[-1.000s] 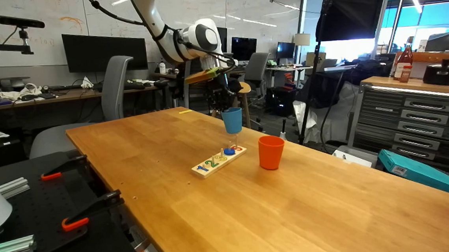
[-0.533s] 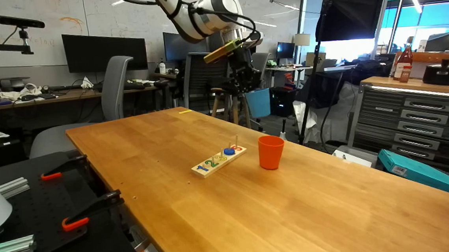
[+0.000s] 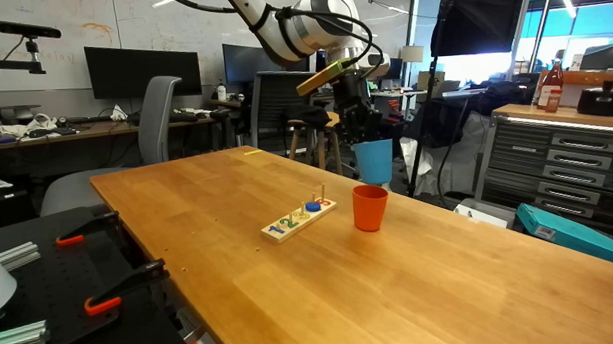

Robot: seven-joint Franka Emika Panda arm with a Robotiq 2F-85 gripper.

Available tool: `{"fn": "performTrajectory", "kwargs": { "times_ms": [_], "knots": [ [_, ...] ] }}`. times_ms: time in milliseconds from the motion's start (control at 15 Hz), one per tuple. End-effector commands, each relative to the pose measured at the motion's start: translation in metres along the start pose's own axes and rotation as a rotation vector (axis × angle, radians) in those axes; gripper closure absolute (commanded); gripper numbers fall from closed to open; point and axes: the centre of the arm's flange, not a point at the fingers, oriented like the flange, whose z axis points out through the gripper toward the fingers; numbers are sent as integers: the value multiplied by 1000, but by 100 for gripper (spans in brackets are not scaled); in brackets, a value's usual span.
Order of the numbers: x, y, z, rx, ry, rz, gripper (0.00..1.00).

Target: Put the blue cup in the orange cup

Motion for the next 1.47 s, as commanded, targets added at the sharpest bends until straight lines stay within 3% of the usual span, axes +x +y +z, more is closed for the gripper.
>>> {"fn": "performTrajectory", "kwargs": {
  "times_ms": [0,667,733,800,1067,1400],
  "knots": [
    [18,-4,8,-25,-33,20,95],
    [27,-34,11,5,-17,-1,94],
    [26,-35,13,3,-20,-9,91],
    [24,-35,15,2,-31,-20,69],
    [19,-31,16,16,-50,-25,43],
    [-5,-36,-24,156,-71,-136,5]
  ]
}}
